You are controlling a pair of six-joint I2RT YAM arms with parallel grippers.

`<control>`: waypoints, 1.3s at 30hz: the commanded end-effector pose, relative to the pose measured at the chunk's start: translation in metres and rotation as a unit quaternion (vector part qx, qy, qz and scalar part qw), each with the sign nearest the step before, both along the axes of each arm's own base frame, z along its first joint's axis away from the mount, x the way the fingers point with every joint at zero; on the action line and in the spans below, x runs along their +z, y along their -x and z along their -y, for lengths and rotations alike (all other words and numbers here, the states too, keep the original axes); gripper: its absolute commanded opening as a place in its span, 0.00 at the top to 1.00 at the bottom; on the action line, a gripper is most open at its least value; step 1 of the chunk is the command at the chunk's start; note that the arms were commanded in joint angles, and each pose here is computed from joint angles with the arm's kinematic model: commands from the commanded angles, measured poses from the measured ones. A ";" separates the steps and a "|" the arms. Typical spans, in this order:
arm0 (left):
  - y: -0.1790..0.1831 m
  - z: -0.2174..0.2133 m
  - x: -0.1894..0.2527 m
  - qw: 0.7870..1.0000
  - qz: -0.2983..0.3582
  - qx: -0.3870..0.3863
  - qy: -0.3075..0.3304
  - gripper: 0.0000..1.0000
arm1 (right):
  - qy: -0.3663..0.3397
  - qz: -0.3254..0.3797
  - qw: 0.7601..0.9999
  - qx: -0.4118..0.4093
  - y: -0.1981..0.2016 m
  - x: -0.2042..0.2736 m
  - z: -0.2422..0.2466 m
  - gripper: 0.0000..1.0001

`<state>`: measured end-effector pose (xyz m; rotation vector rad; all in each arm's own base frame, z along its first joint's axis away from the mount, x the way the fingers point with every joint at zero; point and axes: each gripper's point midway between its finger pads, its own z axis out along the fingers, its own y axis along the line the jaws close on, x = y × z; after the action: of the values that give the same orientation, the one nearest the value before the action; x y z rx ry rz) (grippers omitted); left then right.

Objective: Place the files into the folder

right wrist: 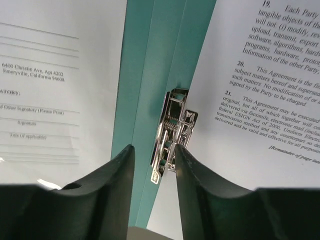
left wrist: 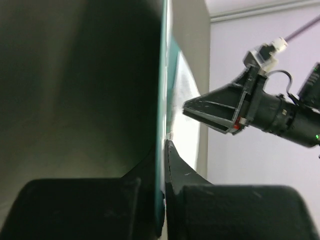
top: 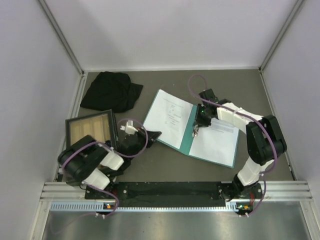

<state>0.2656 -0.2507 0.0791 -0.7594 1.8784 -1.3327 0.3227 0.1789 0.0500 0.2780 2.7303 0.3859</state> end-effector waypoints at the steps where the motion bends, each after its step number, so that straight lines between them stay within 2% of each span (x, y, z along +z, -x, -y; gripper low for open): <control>1: -0.020 -0.007 0.034 0.983 0.097 -0.006 -0.155 1.00 | -0.019 0.062 0.997 0.039 -0.015 0.050 -0.017 0.55; 2: -0.022 -0.009 0.040 0.978 0.107 -0.007 -0.181 1.00 | -0.017 0.062 0.997 0.039 -0.014 0.056 -0.015 0.50; 3: -0.020 -0.018 0.040 0.965 0.118 -0.016 -0.236 1.00 | -0.016 0.067 0.997 0.042 -0.014 0.061 -0.014 0.41; 5: -0.027 -0.025 0.068 0.950 0.155 -0.003 -0.271 1.00 | -0.015 0.079 0.996 0.040 -0.009 0.077 -0.010 0.34; 6: -0.028 -0.030 0.072 0.933 0.175 -0.012 -0.314 1.00 | -0.010 0.082 0.996 0.040 -0.007 0.082 -0.006 0.29; 8: -0.029 -0.031 0.083 0.910 0.199 -0.037 -0.363 1.00 | -0.001 0.105 0.994 0.028 -0.004 0.099 0.004 0.25; 9: -0.031 -0.033 0.085 0.889 0.213 -0.053 -0.401 1.00 | 0.011 0.107 0.994 0.018 -0.001 0.102 0.011 0.23; 13: -0.032 -0.034 0.089 0.848 0.217 -0.103 -0.473 1.00 | 0.018 0.133 0.991 -0.030 0.004 0.122 0.039 0.22; 15: -0.028 -0.040 0.076 0.826 0.198 -0.129 -0.511 1.00 | 0.023 0.142 0.989 -0.047 0.008 0.128 0.053 0.22; 20: -0.021 -0.029 0.076 0.781 0.200 -0.158 -0.570 1.00 | 0.071 0.150 0.983 -0.084 0.022 0.132 0.090 0.22; 21: -0.016 -0.022 0.077 0.764 0.210 -0.162 -0.589 1.00 | 0.071 0.155 0.982 -0.086 0.023 0.134 0.093 0.22; 26: 0.008 0.023 0.070 0.702 0.246 -0.196 -0.639 1.00 | 0.062 0.168 0.977 -0.116 0.035 0.142 0.114 0.21; 28: 0.011 0.035 0.071 0.690 0.255 -0.194 -0.649 1.00 | 0.058 0.172 0.976 -0.123 0.038 0.146 0.120 0.21; 29: 0.019 0.048 0.062 0.676 0.260 -0.212 -0.656 1.00 | 0.057 0.173 0.975 -0.125 0.040 0.148 0.122 0.21; 30: 0.021 0.058 0.065 0.676 0.266 -0.215 -0.653 1.00 | 0.057 0.174 0.975 -0.127 0.040 0.149 0.123 0.21; 32: 0.034 0.082 0.048 0.674 0.263 -0.256 -0.641 0.94 | 0.054 0.182 0.973 -0.130 0.043 0.154 0.125 0.21; 33: 0.039 0.096 0.049 0.681 0.267 -0.274 -0.625 0.80 | 0.055 0.183 0.973 -0.131 0.043 0.155 0.126 0.21; 34: 0.051 0.111 0.032 0.680 0.264 -0.319 -0.605 0.72 | 0.054 0.185 0.972 -0.134 0.043 0.156 0.127 0.21; 36: 0.070 0.135 0.025 0.698 0.264 -0.363 -0.557 0.56 | 0.055 0.183 0.972 -0.134 0.045 0.155 0.128 0.21; 39: 0.093 0.160 0.026 0.719 0.269 -0.414 -0.488 0.39 | 0.056 0.181 0.973 -0.134 0.047 0.157 0.131 0.21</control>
<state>0.2079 -0.3751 0.0995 0.9553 2.0038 -0.3148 0.2799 0.0555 0.2005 0.4914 2.3187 0.1995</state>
